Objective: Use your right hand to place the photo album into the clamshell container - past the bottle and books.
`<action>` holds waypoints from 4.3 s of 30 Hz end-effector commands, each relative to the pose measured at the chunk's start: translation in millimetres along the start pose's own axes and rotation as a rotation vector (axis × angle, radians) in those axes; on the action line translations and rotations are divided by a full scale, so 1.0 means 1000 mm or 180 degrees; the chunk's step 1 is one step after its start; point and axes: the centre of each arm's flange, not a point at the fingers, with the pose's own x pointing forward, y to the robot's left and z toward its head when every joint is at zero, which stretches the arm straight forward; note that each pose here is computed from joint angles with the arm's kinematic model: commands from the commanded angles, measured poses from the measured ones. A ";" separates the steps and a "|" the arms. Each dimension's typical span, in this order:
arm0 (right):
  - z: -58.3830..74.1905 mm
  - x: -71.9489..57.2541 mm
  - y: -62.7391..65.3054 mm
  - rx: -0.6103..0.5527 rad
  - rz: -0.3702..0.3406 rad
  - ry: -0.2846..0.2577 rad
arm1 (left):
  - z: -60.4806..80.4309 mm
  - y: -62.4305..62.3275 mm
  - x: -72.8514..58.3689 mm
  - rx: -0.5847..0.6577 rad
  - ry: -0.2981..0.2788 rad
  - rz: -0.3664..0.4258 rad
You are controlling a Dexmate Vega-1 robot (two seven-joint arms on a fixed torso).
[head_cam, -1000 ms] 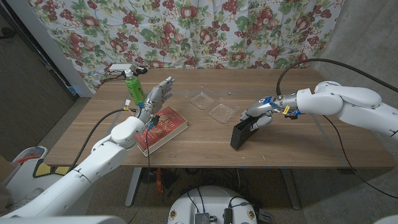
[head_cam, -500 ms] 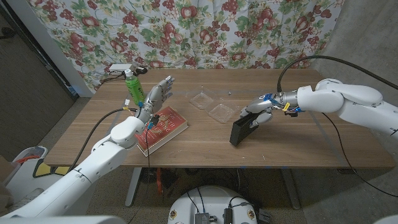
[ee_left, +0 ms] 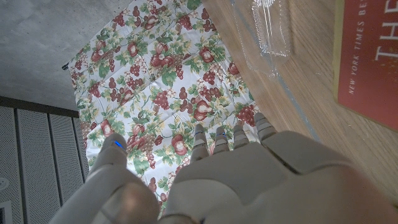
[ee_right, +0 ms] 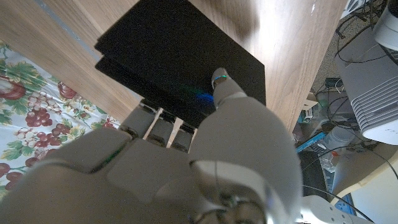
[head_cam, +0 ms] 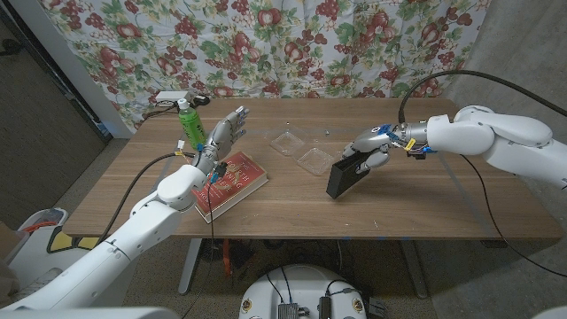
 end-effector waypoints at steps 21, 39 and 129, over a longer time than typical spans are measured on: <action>-0.004 -0.013 -0.043 0.0211 -0.0373 0.0145 | -0.003 0.000 -0.009 -0.0050 -0.0072 0.0112; -0.005 -0.015 -0.066 0.0157 -0.0762 0.0296 | -0.003 -0.001 -0.010 -0.0035 -0.0093 0.0133; 0.000 0.088 -0.032 -0.0241 -0.2365 0.0390 | 0.006 0.008 -0.028 0.0014 -0.0181 0.0214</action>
